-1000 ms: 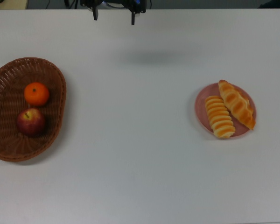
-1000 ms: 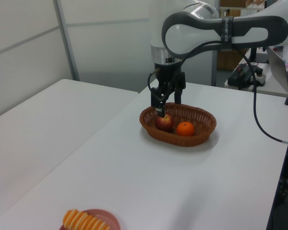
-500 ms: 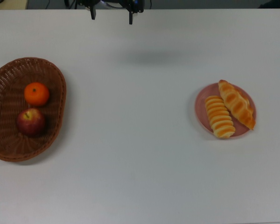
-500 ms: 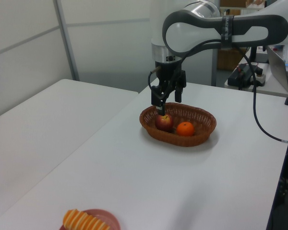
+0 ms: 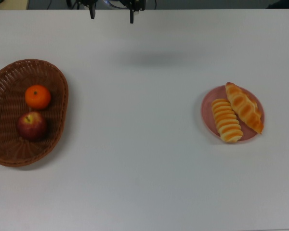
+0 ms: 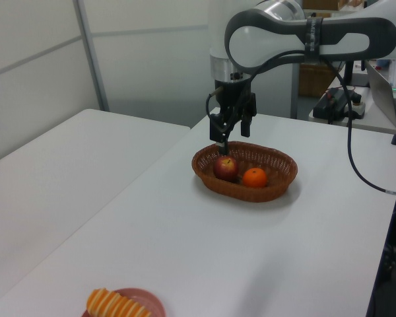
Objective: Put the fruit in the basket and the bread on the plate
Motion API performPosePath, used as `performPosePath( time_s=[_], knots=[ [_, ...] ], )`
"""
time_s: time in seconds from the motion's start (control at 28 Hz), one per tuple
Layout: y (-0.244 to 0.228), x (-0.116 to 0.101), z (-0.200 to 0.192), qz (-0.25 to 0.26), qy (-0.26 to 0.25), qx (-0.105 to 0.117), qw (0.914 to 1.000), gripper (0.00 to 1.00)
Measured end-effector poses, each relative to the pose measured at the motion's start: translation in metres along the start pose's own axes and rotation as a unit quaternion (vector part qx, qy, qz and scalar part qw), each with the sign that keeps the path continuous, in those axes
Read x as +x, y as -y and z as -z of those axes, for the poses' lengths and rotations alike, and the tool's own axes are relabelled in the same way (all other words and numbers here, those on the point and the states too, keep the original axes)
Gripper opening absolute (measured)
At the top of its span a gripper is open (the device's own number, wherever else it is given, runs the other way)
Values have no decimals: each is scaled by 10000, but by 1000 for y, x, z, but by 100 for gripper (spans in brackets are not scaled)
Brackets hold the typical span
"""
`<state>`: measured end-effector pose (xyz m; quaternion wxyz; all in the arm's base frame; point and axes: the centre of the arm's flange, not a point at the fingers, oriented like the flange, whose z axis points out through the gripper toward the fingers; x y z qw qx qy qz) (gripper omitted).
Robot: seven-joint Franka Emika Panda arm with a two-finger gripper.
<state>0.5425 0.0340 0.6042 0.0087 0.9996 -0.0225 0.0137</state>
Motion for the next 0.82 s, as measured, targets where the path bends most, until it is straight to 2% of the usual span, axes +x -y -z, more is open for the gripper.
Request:
performPosePath(
  time_s=[0.82],
  knots=[
    [-4,3,-1,694,5,1,9976,100]
  ],
)
